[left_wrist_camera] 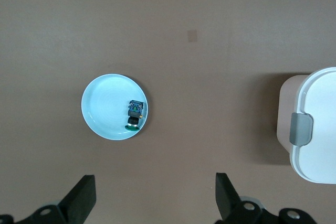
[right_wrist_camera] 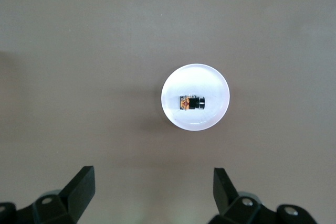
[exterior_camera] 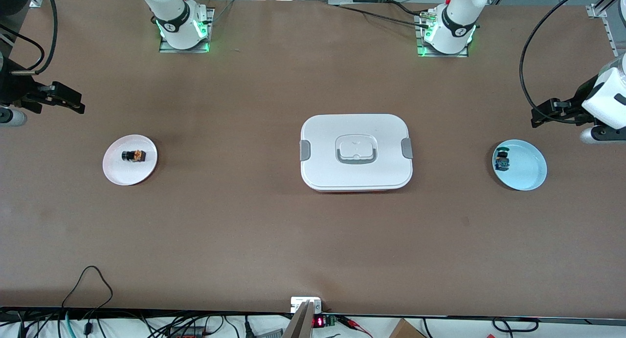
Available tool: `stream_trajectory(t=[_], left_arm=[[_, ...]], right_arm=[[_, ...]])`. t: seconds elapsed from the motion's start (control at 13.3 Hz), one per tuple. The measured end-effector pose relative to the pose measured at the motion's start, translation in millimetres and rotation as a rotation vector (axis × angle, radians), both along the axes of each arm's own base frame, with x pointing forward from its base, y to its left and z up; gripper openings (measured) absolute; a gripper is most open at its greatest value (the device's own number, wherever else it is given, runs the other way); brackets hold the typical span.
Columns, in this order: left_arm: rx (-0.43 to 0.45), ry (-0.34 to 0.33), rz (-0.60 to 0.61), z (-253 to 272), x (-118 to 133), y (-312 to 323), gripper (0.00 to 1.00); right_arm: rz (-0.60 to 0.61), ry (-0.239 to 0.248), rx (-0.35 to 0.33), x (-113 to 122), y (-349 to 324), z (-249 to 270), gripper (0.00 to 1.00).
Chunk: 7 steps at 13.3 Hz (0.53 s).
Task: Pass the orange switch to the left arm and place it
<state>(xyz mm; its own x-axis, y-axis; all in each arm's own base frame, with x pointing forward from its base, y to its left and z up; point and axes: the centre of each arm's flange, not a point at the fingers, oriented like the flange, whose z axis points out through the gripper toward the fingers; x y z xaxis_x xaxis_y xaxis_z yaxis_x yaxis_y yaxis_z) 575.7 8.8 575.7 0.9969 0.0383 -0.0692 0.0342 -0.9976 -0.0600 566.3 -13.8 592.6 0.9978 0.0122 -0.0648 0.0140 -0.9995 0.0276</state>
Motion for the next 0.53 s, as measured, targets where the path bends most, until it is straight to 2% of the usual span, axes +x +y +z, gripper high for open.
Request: stream_trajectory(t=[0.53], left_arm=[[0.0,0.009,0.001,-0.7,-1.0,0.1,1.0]], right_arm=[[-0.004,-0.014,0.0,0.5,-1.6,6.9,1.0]])
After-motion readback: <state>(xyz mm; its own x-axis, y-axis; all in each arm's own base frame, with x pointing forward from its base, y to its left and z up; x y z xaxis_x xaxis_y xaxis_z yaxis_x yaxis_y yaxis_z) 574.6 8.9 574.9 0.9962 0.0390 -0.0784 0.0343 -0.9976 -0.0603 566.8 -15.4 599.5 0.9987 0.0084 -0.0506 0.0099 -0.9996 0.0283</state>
